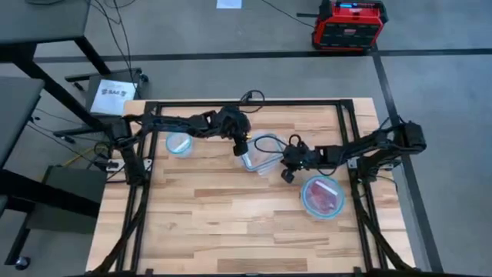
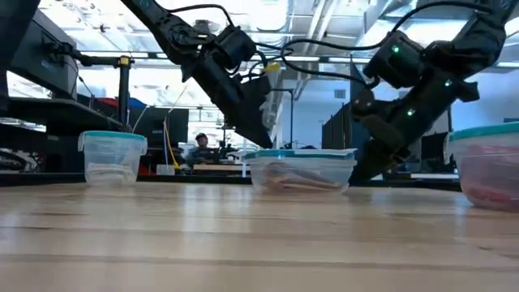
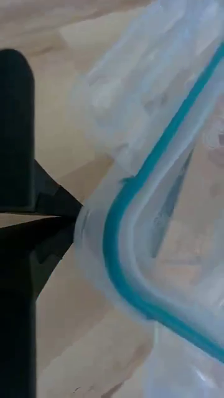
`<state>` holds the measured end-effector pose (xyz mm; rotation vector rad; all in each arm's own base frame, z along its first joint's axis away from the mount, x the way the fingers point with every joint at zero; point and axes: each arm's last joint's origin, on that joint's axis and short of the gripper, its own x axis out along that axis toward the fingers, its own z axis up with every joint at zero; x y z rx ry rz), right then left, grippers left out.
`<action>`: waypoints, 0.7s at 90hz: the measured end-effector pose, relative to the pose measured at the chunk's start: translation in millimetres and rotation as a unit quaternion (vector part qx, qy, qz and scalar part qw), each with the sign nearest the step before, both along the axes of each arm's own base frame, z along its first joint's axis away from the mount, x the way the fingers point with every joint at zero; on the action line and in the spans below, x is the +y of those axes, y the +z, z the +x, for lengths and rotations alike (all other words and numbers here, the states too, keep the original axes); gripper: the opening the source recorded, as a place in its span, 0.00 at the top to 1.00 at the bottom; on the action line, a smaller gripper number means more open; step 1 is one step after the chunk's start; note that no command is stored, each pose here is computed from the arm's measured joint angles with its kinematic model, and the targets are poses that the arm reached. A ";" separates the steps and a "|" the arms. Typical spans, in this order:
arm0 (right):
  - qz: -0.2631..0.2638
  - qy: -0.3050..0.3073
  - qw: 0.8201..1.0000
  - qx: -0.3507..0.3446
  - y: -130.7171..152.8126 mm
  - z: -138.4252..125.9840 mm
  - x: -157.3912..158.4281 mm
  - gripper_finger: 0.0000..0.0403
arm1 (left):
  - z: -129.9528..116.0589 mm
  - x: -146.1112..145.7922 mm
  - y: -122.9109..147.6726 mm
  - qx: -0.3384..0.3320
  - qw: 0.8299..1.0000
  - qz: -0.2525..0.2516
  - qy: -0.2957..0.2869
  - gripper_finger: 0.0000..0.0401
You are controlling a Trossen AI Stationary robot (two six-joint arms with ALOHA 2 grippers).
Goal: Sort candy
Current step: Close the rectangular transparent bin
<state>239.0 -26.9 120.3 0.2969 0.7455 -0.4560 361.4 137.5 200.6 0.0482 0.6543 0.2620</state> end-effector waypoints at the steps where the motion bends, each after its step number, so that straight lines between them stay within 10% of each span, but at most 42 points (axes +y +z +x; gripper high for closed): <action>1: 0.000 0.000 1.000 -0.001 0.0 0.2 0.0 1.00 | 0.6 0.0 -0.8 -0.001 1.000 -0.001 -0.001 0.69; 63: 0.000 0.024 0.999 0.027 3.3 -4.0 5.3 1.00 | 12.9 -7.3 3.2 -0.008 0.998 -0.049 -0.038 0.69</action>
